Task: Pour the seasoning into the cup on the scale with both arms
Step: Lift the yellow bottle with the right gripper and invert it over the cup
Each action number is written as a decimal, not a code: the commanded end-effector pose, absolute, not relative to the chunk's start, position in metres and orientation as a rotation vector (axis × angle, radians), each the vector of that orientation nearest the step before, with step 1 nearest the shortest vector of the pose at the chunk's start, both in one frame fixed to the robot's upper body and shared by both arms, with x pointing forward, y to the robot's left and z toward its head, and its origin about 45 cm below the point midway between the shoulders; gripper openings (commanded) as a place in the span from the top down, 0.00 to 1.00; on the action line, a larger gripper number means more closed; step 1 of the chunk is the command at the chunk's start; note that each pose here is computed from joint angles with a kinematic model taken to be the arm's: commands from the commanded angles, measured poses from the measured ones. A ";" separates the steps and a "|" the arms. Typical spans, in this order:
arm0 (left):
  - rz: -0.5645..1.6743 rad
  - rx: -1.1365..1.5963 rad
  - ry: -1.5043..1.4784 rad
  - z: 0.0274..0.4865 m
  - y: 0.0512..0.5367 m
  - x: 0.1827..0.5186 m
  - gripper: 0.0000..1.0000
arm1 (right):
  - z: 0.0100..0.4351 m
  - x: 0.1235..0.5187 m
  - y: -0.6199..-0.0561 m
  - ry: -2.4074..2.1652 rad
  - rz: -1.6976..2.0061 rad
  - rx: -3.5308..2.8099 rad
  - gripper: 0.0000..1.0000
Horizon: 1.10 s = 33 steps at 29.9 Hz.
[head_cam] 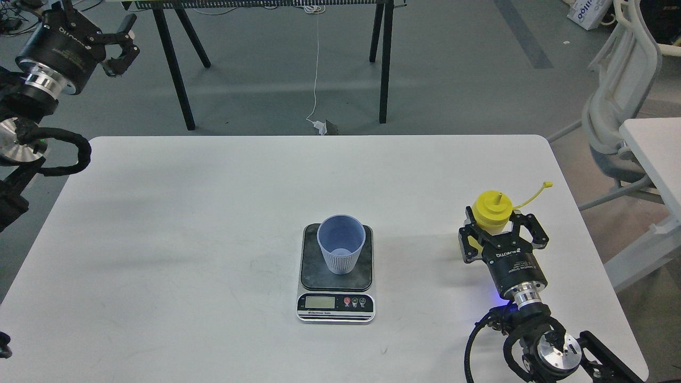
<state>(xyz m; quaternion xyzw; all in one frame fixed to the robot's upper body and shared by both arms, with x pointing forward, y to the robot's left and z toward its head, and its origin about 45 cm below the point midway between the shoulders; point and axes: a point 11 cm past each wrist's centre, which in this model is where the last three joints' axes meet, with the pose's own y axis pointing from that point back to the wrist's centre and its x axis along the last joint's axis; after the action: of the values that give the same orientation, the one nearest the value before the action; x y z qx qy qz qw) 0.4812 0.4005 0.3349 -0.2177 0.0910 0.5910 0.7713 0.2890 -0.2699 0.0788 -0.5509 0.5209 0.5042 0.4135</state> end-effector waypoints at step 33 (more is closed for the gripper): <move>1.279 -0.457 0.290 0.298 0.389 0.474 0.00 | 0.337 0.416 -0.111 0.855 -0.512 -3.083 0.74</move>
<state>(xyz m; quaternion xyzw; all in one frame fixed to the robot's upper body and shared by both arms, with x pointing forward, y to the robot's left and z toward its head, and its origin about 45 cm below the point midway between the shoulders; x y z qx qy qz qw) 0.4719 0.4053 0.3074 -0.2086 0.1191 0.5994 0.7635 0.4179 -0.1384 0.3414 -0.9563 0.2784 -0.0894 0.0009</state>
